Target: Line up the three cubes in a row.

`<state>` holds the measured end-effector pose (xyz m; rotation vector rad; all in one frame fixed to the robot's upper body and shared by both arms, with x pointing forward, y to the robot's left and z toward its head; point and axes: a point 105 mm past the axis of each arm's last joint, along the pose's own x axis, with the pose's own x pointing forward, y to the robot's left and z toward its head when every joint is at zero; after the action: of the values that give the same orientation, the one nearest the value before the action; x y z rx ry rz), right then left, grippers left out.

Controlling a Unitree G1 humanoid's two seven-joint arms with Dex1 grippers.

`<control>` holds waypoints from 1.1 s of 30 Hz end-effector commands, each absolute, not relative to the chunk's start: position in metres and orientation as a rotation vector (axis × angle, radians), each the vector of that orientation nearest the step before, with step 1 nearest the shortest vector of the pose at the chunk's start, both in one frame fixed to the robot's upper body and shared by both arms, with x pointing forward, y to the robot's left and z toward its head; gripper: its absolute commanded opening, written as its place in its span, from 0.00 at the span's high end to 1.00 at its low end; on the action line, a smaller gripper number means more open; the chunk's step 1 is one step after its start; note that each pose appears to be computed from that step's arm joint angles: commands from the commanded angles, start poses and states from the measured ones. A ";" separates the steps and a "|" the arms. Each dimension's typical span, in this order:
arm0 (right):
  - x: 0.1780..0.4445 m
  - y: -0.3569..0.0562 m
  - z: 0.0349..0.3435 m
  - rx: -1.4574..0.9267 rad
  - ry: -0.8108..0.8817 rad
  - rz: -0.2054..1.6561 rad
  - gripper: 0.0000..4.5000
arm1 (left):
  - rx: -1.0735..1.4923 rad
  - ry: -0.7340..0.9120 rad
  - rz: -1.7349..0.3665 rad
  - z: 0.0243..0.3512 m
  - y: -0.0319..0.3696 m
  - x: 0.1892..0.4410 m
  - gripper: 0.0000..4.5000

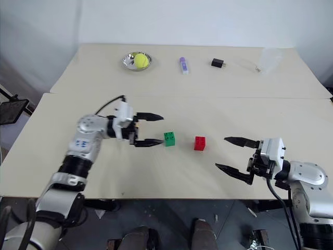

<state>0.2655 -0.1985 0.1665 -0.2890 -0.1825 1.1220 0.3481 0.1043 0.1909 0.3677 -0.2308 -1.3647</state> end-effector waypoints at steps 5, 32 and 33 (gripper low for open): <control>0.278 -0.174 0.177 -0.233 -0.276 1.189 0.00 | 0.136 -0.333 -0.777 0.195 0.204 0.333 0.04; 0.278 -0.162 0.173 -0.277 -0.310 1.241 0.00 | 0.086 -0.021 -0.685 0.122 0.189 0.373 0.04; 0.276 -0.162 0.171 -0.276 -0.306 1.236 0.00 | 0.102 -0.022 -0.690 0.122 0.185 0.378 0.04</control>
<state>0.2805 -0.1621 0.1610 -0.2445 -0.2698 1.2350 0.3742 0.1883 0.1203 0.0698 -0.0099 -0.6774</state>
